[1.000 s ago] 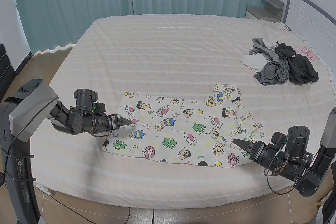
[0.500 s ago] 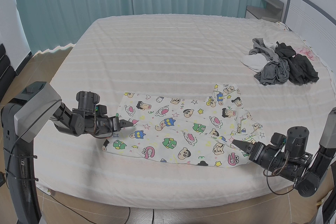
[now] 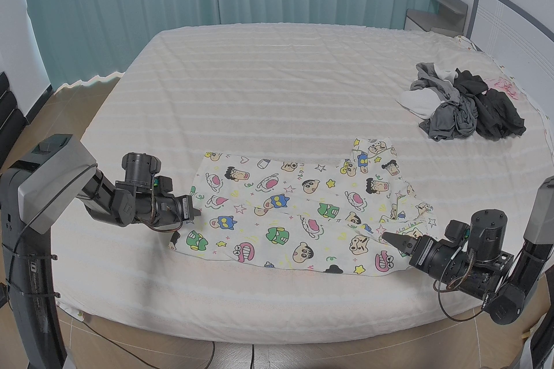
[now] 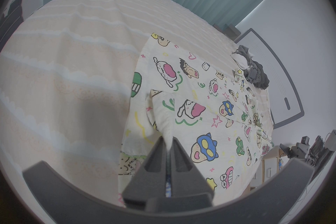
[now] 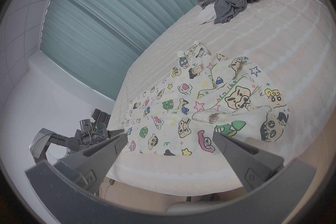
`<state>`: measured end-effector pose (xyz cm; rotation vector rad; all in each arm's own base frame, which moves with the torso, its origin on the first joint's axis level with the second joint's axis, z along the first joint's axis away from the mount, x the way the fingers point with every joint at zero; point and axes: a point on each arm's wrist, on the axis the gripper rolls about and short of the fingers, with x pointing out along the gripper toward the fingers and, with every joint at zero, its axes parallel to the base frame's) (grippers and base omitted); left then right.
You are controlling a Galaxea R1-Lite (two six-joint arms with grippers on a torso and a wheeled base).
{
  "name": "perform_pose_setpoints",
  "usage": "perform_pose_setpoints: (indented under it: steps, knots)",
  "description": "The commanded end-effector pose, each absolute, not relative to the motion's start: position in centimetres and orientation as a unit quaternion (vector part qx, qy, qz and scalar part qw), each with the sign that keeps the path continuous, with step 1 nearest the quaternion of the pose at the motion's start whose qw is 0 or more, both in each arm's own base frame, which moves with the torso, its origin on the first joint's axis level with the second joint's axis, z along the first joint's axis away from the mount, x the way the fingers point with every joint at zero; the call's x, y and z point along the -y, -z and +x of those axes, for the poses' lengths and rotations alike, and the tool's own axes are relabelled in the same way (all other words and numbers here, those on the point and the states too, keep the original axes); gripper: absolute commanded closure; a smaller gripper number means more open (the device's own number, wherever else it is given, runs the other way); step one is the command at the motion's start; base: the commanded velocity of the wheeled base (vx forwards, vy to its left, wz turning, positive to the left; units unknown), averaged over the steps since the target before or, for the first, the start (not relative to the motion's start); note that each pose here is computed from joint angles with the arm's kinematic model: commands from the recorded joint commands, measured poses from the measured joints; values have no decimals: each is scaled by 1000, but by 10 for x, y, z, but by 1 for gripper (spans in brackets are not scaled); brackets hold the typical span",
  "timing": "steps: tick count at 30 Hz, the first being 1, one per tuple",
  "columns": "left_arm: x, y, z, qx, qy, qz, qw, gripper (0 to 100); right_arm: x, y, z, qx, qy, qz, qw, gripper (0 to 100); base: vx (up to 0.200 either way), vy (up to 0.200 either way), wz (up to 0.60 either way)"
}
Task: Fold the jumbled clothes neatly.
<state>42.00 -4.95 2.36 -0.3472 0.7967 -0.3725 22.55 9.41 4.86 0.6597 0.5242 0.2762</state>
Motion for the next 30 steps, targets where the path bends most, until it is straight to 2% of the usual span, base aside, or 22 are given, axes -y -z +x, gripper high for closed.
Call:
perform_pose_setpoints:
  steps: [1,16,30]
  knots:
    - [46,-35,415,-376,177,-168,894,100,-94,-48,226,-255,-134,319,903,0,0,0,0]
    - [42,-36,386,-429,170,-150,874,100,-94,-47,226,-258,-132,318,903,0,0,0,0]
    - [42,-37,380,-435,169,-150,872,100,-94,-47,226,-258,-132,318,903,0,0,0,0]
